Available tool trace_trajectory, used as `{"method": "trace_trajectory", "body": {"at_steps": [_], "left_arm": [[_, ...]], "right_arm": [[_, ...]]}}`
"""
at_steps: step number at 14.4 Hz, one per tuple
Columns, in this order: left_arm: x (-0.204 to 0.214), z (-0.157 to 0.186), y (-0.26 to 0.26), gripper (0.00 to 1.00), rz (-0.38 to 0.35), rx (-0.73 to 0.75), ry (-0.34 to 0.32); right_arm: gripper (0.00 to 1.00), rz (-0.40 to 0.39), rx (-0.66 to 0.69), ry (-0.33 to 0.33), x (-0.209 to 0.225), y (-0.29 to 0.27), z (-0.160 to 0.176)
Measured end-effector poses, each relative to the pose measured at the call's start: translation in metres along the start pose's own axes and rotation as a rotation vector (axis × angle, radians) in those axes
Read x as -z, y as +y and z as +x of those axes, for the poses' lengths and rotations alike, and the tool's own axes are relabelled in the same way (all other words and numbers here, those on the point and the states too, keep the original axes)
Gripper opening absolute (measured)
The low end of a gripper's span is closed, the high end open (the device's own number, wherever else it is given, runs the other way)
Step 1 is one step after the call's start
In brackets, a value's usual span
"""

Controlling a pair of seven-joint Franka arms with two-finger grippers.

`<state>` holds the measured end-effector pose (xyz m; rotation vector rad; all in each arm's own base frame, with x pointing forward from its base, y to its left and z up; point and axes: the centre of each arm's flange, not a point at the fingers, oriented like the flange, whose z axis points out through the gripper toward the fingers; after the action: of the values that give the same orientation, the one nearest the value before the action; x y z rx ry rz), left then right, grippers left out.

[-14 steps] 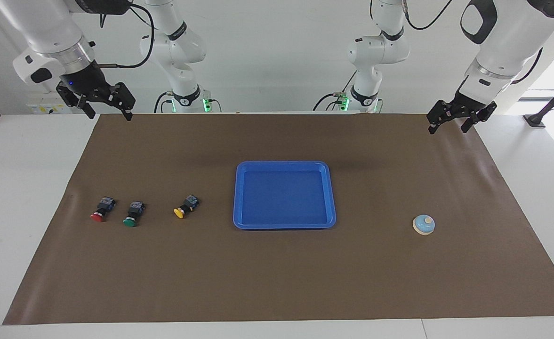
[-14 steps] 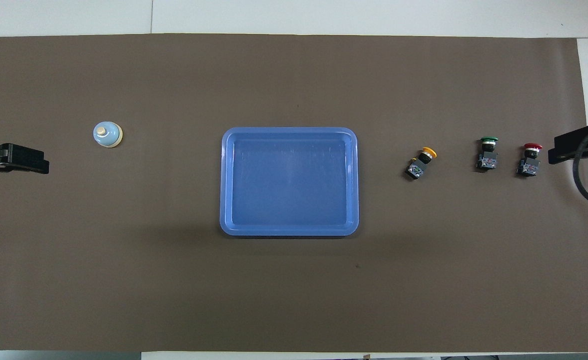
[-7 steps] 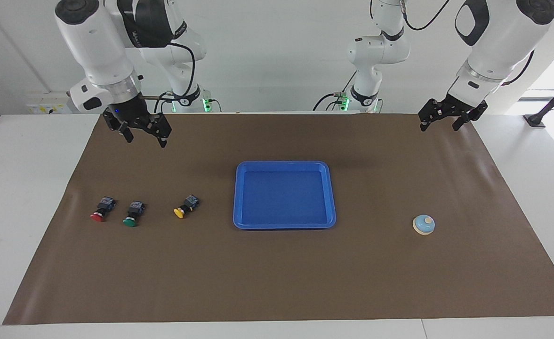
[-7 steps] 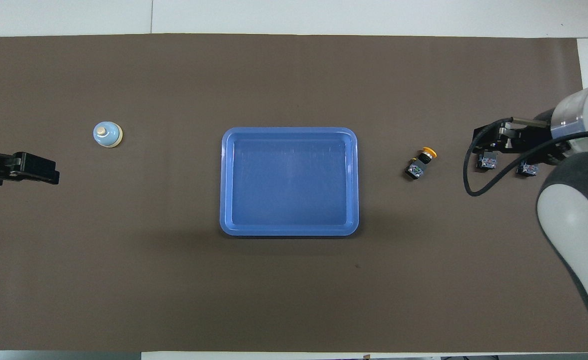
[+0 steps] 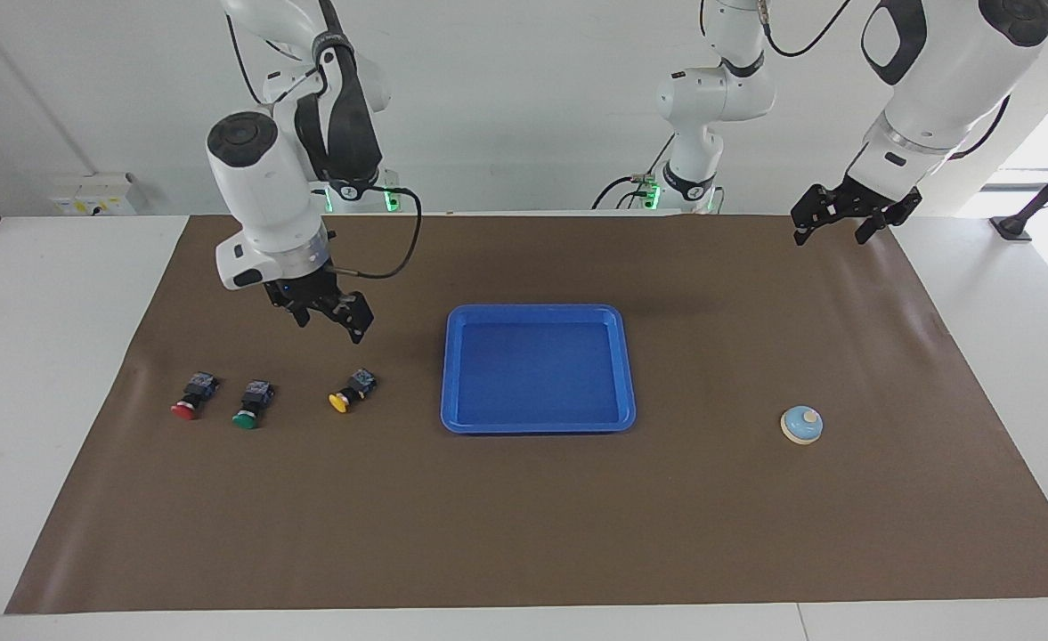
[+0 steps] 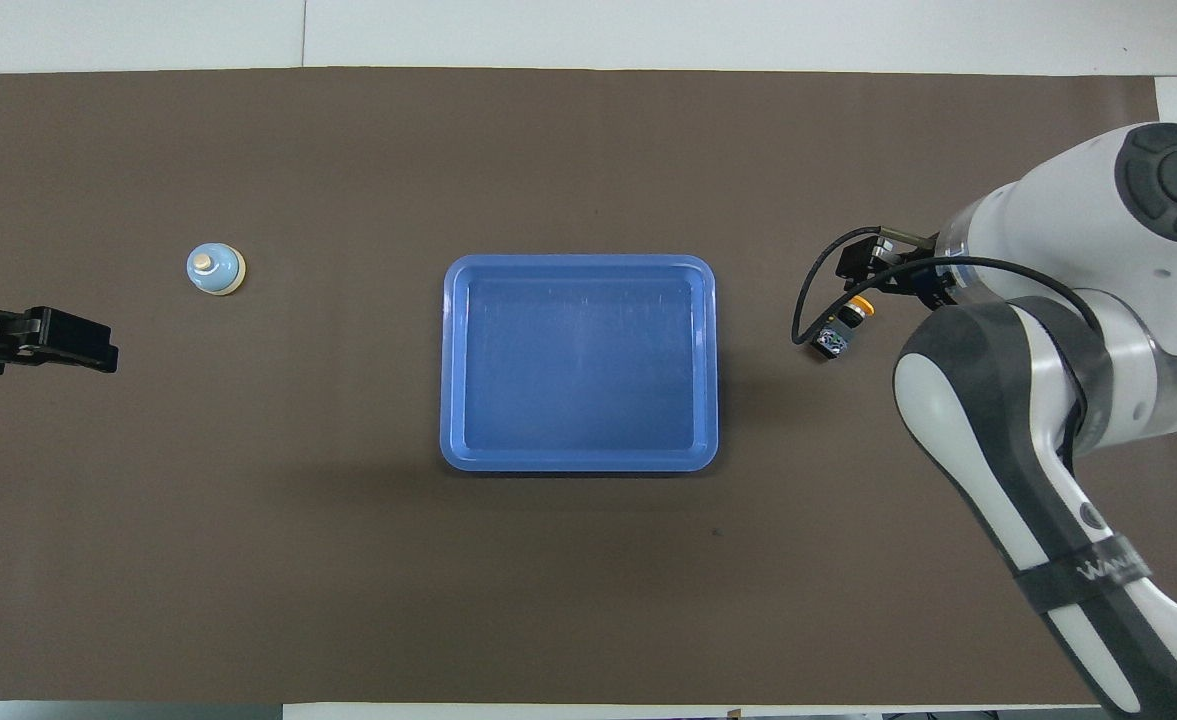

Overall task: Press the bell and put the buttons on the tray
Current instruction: 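Reach the right gripper to the yellow-topped button and grasp it, then carry the yellow button with the right gripper into the blue tray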

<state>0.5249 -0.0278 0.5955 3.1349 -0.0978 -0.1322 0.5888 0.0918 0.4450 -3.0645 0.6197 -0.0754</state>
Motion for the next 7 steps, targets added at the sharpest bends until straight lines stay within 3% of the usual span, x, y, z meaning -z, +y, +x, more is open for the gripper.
{"method": "trace_trajectory", "body": {"at_steps": [3, 7], "left_arm": [[0.000, 0.000, 0.000, 1.00, 0.000, 0.000, 0.000], [0.000, 0.000, 0.000, 1.00, 0.000, 0.000, 0.000]], "right_arm": [[1.00, 0.026, -0.014, 0.045, -0.058, 0.004, -0.001], [1.00, 0.027, -0.019, 0.050, -0.098, 0.009, -0.006]]}}
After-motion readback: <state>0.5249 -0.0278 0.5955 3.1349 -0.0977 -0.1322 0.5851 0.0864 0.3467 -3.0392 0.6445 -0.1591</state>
